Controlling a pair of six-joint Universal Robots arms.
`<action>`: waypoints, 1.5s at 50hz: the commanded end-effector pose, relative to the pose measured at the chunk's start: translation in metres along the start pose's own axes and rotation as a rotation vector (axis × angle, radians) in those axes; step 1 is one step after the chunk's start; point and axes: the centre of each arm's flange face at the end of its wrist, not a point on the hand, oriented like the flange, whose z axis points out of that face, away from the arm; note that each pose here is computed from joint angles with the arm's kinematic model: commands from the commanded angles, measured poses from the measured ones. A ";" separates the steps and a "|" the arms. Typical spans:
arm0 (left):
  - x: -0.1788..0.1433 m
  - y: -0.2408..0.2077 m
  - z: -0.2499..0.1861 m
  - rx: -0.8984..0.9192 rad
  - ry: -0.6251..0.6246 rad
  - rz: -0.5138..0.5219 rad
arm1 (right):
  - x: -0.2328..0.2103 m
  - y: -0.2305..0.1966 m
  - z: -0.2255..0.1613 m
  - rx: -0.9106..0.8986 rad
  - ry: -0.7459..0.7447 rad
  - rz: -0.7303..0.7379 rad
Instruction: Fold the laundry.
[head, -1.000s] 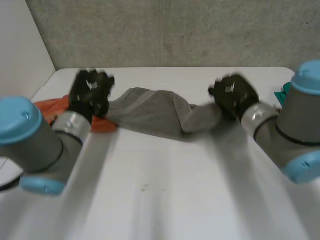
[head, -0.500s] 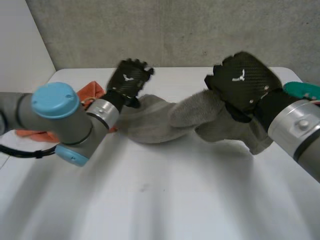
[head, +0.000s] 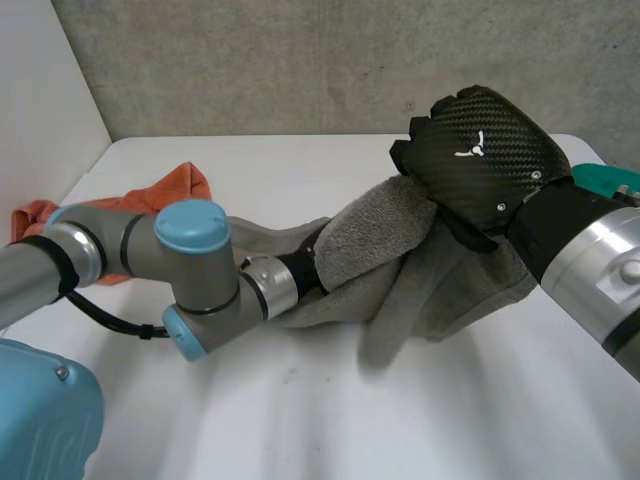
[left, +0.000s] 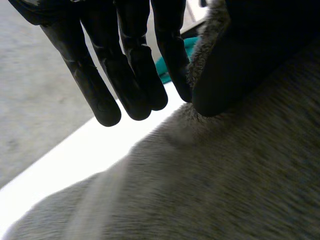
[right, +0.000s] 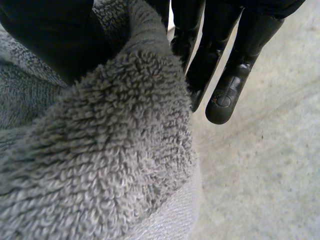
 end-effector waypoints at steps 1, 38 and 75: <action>-0.071 -0.039 0.004 0.122 -0.462 0.100 | 0.015 0.026 0.027 -0.066 0.032 0.010; -0.081 -0.061 -0.098 -0.114 -0.672 -0.013 | -0.005 0.086 0.055 -0.480 -0.144 0.085; -0.057 -0.113 -0.118 0.199 -0.896 0.205 | 0.038 0.091 0.120 -0.146 0.257 0.111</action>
